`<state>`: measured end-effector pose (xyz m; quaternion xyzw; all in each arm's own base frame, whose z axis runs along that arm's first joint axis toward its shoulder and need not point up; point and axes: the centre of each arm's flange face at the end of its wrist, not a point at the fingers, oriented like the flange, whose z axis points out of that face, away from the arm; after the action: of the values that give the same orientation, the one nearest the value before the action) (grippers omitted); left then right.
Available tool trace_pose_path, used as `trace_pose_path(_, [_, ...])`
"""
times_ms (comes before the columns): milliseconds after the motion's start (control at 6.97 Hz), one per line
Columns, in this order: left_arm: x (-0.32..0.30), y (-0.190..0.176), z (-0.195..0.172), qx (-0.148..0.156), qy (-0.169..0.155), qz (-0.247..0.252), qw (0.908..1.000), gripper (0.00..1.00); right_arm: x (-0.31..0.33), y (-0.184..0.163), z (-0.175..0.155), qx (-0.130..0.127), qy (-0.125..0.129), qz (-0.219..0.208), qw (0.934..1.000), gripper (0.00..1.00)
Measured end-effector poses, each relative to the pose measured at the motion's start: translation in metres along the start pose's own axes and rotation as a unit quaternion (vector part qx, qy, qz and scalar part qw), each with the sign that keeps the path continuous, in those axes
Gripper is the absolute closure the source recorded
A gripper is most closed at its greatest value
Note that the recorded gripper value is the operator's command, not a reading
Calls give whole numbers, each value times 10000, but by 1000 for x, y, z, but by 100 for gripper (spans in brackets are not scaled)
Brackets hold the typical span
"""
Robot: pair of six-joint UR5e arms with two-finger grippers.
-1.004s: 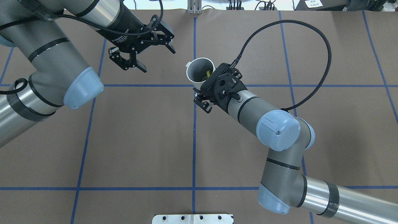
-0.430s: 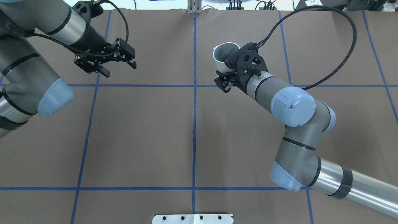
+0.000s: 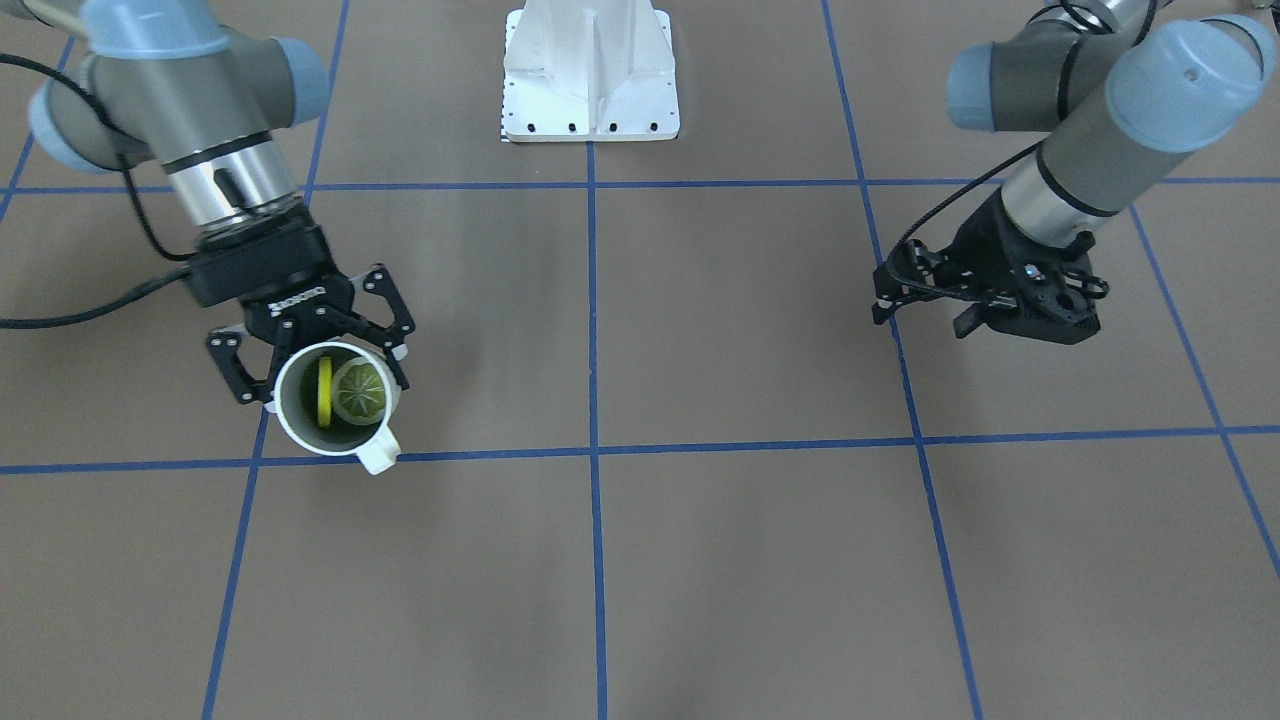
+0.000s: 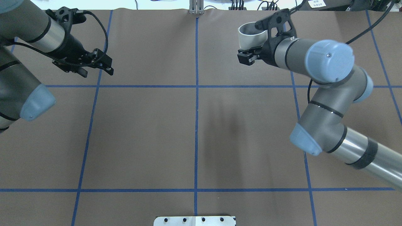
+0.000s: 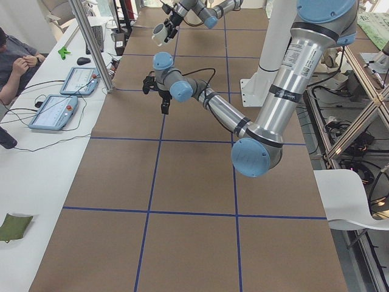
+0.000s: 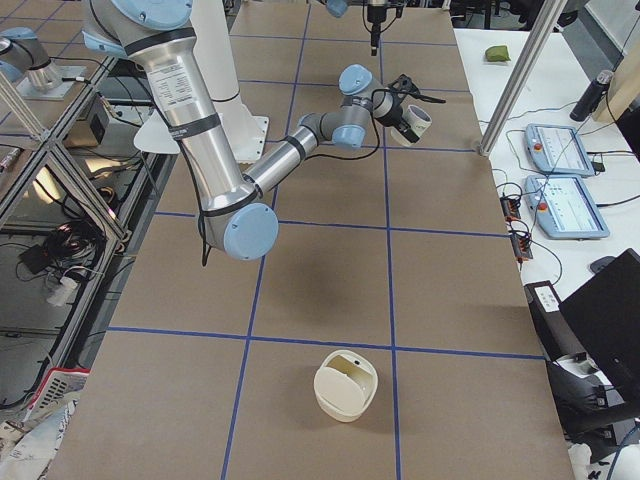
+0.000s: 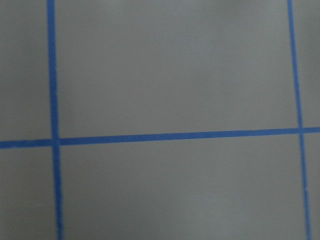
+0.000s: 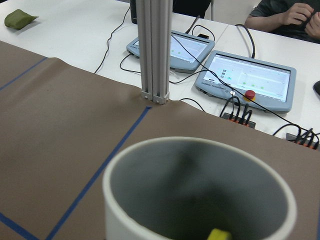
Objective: Left arm hands cup to right arm to dump lemon
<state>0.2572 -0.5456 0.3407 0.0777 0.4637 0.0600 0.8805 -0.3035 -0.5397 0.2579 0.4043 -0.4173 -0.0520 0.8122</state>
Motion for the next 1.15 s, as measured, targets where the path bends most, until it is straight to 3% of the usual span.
trace_pose_path(574, [-130,16,-27,-366,-607,1145,9909,0,104,43,-81,-86,405,380,9984,100])
trace_pose_path(717, [-144,22,-30,-426,-649,1212,9896,0,119,59,-97,5,445,389,9983,100])
trace_pose_path(1148, [-166,35,-30,-518,-694,1257,9883,0,177,151,-141,433,364,572,9968,100])
